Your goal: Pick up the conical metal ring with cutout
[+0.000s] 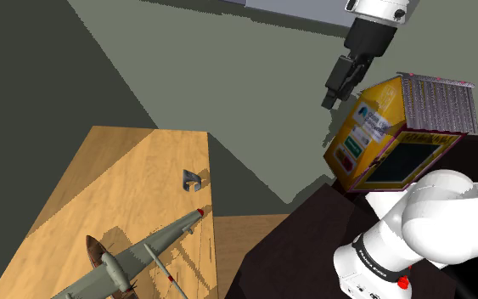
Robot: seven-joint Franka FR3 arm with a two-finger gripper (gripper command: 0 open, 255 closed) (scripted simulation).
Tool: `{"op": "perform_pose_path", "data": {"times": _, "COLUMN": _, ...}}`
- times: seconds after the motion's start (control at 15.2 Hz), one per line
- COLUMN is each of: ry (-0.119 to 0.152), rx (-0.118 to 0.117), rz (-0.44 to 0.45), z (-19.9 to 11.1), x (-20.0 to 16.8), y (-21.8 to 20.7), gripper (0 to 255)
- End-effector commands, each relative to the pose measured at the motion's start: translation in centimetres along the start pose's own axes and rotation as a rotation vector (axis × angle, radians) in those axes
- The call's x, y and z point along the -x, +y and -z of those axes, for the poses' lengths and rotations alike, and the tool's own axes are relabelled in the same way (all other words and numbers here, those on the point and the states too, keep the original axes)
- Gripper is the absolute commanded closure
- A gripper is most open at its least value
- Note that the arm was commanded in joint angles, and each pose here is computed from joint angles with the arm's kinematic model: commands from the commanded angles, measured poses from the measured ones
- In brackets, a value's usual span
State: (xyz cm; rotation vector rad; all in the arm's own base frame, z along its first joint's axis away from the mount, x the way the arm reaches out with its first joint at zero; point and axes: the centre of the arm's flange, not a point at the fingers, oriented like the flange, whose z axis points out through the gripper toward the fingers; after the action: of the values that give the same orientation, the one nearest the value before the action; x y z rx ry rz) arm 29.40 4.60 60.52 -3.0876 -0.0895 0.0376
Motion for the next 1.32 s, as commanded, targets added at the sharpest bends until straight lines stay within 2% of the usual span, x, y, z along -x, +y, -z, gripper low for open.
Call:
{"op": "perform_pose_path", "data": {"times": 0.0, "ry": 0.000, "rx": 0.000, "rz": 0.000, "z": 0.0, "x": 0.0, "y": 0.0, "gripper": 0}}
{"op": "perform_pose_path", "data": {"times": 1.25, "ry": 0.076, "rx": -0.003, "rz": 0.400, "z": -20.3, "x": -13.5, "y": 0.1, "gripper": 0}}
